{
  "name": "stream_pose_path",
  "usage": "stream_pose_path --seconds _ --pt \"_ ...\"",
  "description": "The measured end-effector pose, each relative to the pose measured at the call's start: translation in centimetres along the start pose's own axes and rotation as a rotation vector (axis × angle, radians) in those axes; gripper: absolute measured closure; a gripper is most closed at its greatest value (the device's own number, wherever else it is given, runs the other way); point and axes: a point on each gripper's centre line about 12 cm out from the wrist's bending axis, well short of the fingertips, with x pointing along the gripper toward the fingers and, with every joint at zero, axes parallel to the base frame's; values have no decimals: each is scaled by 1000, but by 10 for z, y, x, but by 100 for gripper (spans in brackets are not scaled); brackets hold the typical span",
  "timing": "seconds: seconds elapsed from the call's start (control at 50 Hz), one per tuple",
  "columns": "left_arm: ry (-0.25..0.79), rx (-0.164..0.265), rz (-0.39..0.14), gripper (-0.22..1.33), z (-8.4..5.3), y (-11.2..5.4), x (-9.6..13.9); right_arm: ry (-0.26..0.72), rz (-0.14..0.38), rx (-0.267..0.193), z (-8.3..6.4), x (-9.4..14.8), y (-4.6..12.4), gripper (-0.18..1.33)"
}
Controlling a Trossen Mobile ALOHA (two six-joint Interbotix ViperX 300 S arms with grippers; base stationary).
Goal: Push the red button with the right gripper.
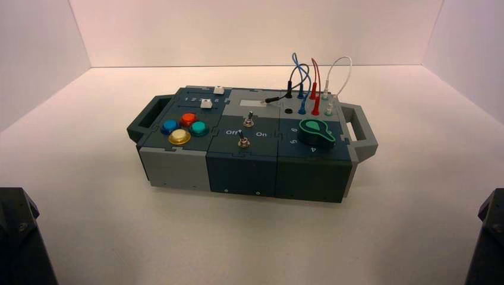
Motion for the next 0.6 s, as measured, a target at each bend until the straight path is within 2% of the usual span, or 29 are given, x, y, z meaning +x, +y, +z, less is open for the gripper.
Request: stream_pose_path --seconds 0.46,0.6 --pt "-3 0 0 127 0 0 0 6 3 2 -1 0 1 129" --pt "28 0 1 127 -4 0 4 39 31 -1 -5 2 7 129"
